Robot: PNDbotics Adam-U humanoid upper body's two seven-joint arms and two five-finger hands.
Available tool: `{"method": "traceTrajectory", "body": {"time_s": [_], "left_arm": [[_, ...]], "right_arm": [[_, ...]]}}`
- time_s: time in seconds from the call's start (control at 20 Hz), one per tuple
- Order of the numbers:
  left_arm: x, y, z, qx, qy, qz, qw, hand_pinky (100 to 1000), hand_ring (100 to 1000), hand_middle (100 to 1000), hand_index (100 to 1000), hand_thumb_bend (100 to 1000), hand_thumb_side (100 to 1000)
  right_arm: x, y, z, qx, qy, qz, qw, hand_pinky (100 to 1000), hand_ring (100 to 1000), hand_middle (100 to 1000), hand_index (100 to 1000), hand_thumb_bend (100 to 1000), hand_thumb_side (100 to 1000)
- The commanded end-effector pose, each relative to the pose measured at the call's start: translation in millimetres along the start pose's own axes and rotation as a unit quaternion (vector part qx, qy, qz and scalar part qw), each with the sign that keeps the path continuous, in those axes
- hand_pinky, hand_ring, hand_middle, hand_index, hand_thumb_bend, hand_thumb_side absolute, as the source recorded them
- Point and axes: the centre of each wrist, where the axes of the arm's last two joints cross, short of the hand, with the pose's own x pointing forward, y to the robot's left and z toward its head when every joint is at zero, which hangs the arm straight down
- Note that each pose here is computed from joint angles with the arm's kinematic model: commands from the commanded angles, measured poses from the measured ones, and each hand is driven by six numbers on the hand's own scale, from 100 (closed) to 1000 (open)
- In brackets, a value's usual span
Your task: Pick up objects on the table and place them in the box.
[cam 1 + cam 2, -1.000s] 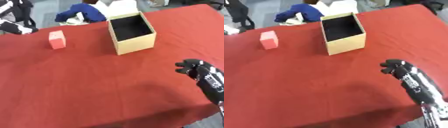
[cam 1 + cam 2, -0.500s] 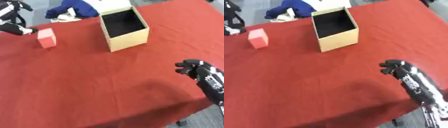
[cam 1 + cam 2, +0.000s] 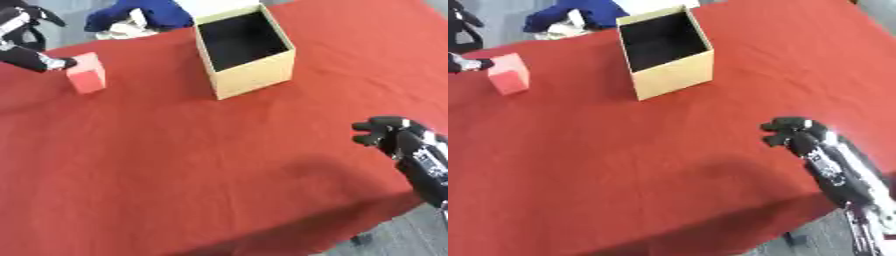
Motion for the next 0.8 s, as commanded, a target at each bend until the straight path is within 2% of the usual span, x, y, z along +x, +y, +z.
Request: {"method": "traceTrajectory", "body": {"time_s": [0.05,0.3,0.35,0.4,0.8], "left_arm": [[-4.8,20.0,6.6,0.016,0.014,-0.017,1.0,951,1000,833,835,552,313],[-7.0,17.3,7.0,0.014,0.02,-0.02,1.0,951,1000,833,835,552,315],[-7.1,17.1,7.0,0.014,0.02,-0.02,0.999,950,1000,833,835,684,153],[-7.2,15.4,6.7,0.01,0.022,-0.021,0.999,949,1000,832,836,556,329],[-7.6,8.7,4.9,-0.002,0.034,-0.031,0.999,940,1000,826,835,563,327]], "right_arm": [[7.4,-3.6,-4.1,0.009,-0.007,0.015,1.0,841,874,565,819,100,640],[7.8,-3.8,-4.9,0.01,-0.008,0.017,1.0,841,874,565,819,100,640],[7.8,-3.8,-4.9,0.01,-0.008,0.017,1.0,842,874,565,820,100,611],[8.1,-3.8,-5.3,0.011,-0.008,0.018,1.0,842,874,565,820,100,640],[8.8,-3.6,-7.0,0.014,-0.012,0.021,1.0,842,875,565,820,100,641]]}}
